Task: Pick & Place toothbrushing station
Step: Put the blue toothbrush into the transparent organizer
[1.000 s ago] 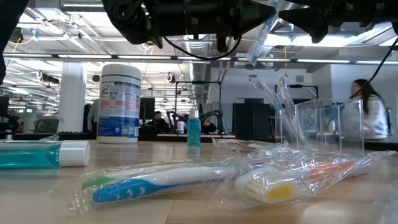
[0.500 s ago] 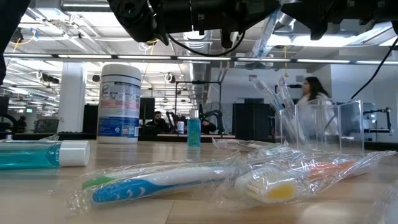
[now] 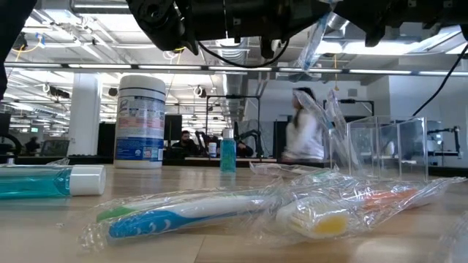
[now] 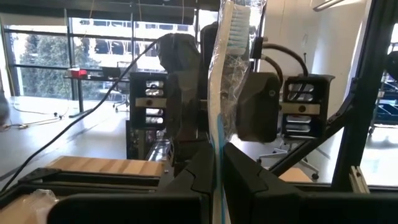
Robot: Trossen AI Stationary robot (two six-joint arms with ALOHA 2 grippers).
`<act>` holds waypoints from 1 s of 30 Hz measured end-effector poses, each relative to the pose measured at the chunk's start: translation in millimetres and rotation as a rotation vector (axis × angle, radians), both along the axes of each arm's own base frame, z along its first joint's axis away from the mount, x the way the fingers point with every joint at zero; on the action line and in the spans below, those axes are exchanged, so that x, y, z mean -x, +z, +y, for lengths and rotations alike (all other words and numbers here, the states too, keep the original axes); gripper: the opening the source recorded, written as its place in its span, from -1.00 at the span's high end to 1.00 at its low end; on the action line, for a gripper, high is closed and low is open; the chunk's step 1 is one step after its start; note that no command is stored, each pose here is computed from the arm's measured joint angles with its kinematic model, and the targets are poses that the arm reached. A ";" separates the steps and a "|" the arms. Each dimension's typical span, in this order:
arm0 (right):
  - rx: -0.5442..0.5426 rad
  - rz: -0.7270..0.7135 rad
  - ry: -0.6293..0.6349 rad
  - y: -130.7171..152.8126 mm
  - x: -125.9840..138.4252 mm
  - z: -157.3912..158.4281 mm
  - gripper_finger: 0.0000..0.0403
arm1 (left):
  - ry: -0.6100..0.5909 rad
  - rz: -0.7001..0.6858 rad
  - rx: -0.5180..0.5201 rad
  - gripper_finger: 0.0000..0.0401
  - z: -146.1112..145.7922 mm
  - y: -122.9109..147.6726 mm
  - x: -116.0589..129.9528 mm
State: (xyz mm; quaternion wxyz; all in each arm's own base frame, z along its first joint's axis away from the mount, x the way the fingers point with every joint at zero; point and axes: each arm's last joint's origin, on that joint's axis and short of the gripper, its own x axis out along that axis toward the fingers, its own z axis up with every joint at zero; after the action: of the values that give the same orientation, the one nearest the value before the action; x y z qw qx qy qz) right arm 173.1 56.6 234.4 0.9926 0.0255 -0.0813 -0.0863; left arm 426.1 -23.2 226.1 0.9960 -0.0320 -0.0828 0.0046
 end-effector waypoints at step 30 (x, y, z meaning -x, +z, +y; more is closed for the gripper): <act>0.040 0.003 0.066 -0.2 -0.5 1.7 0.99 | -0.003 0.012 0.003 0.66 -0.5 -5.5 -1.6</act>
State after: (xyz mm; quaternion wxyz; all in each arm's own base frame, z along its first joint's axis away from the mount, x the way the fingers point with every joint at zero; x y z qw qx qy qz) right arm 173.6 58.2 234.2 0.9954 0.0082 -0.0807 -0.0517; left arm 427.7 -23.7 220.5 0.9965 -0.0335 -0.0768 0.0034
